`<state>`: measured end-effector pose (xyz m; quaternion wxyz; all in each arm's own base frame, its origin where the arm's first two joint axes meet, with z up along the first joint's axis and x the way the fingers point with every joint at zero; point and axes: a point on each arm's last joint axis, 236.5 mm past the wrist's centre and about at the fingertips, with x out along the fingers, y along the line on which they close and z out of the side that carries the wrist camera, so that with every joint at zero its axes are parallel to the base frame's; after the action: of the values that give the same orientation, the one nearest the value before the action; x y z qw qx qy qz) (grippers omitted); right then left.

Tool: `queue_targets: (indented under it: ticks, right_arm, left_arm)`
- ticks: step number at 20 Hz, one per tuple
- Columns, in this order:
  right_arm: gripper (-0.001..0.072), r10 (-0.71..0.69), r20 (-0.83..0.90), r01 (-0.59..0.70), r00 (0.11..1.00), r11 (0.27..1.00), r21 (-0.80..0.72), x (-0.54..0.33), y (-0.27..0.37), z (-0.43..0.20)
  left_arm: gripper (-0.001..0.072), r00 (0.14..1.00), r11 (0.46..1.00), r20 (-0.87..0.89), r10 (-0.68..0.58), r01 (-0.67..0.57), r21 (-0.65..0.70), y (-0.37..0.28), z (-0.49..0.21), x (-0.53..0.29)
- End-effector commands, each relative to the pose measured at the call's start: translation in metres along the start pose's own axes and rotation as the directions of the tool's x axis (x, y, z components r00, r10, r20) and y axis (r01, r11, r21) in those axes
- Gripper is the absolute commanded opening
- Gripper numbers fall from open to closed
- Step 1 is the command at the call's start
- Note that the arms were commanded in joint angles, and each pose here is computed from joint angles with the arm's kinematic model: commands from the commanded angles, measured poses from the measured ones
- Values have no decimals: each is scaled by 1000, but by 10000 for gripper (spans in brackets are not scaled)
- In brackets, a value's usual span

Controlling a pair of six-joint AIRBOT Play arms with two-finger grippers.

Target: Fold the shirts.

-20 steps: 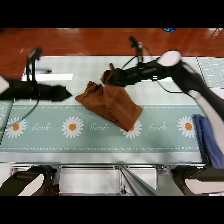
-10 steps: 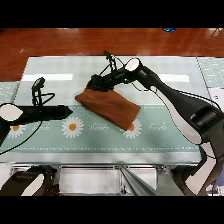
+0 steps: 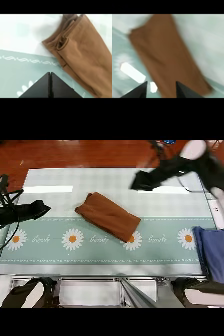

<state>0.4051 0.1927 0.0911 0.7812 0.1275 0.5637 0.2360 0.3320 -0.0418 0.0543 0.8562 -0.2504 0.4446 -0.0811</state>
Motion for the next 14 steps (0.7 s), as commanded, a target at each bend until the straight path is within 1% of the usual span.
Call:
queue_targets:
  ticks: [1,3,5,6,7,9,11,14]
  right_arm:
    - [409,-396,181,357,900,909,215,-49,-106,-46]
    - [409,-371,213,277,904,887,370,-21,-119,-90]
    - [409,-277,169,165,946,859,485,21,-117,-133]
    - [409,-216,139,115,966,846,520,42,-111,-151]
    - [409,-158,113,72,981,836,544,57,-104,-165]
    - [409,-48,38,19,998,842,539,82,-87,-183]
    - [409,54,-9,-41,998,837,546,106,-66,-192]
    - [409,164,-15,-129,986,823,553,133,-41,-191]
  left_arm:
    - [17,999,1000,-37,-1,1,-8,3,-12,2]
    - [17,996,1000,-84,-12,13,3,-1,-31,12]
    - [17,993,1000,-112,-20,22,18,-6,-46,22]
    - [17,992,999,-122,-23,25,22,-8,-52,27]
    - [17,991,1000,-131,-26,27,12,-10,-57,31]
    - [17,988,999,-148,-43,45,7,-20,-64,35]
    - [17,986,997,-147,-79,78,-9,-31,-65,37]
    - [17,986,994,-125,-107,105,-25,-40,-60,38]
